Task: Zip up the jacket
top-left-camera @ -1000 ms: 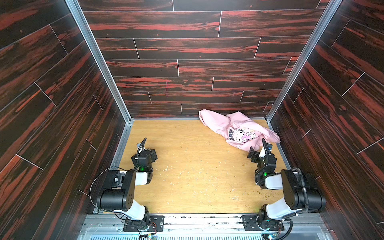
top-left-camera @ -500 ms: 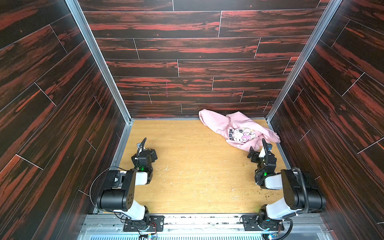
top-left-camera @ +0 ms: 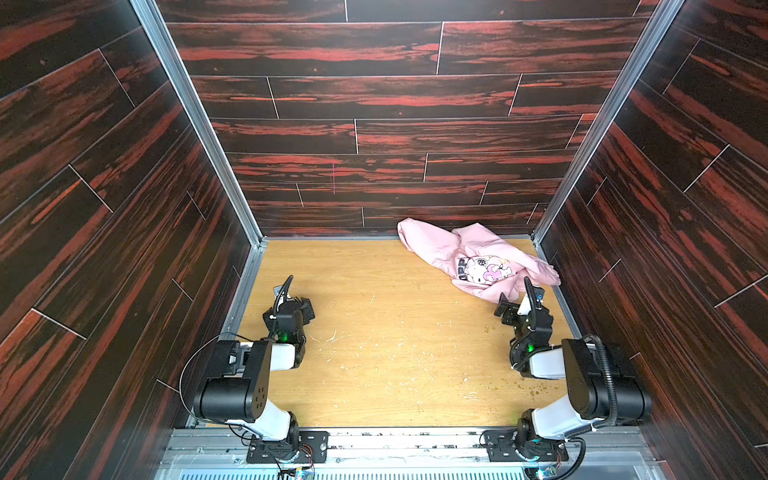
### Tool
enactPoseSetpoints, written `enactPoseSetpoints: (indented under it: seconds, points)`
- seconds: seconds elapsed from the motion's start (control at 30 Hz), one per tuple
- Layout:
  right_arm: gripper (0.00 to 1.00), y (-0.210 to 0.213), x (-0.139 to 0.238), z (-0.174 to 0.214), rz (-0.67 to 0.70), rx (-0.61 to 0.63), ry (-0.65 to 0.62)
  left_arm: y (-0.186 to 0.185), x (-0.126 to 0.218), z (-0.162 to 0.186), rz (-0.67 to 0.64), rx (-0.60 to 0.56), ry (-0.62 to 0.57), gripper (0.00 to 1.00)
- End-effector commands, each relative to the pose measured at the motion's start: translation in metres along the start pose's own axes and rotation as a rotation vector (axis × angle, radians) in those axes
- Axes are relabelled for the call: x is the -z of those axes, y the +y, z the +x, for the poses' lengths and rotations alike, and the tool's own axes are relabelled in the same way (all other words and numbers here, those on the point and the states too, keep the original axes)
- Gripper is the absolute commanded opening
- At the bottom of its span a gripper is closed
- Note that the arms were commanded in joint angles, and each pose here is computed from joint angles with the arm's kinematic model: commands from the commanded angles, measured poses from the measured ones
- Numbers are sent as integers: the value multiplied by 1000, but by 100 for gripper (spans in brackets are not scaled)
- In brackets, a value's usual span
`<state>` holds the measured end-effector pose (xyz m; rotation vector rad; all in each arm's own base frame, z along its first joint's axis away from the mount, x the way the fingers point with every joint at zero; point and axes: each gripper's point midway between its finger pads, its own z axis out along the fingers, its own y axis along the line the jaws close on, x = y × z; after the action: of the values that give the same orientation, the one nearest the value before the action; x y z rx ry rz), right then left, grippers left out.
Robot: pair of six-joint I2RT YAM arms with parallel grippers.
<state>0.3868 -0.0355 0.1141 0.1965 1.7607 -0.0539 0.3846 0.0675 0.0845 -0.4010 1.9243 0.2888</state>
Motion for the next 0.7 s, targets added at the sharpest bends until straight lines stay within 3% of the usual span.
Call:
enactPoseSetpoints:
  seconds: [0.0, 0.5, 0.63, 0.67]
  points:
    - [99, -1, -1, -1, 0, 10, -10, 4, 3, -13, -11, 19, -42, 100]
    - [99, -1, 0, -4, 1, 3, -16, 4, 5, -20, -16, 24, -46, 100]
    - [99, -10, 7, -14, 29, -32, -38, 10, 5, -41, -80, 37, 28, 100]
    - [99, -11, 9, -17, 36, -29, -30, 15, 8, -37, -109, 35, 92, 100]
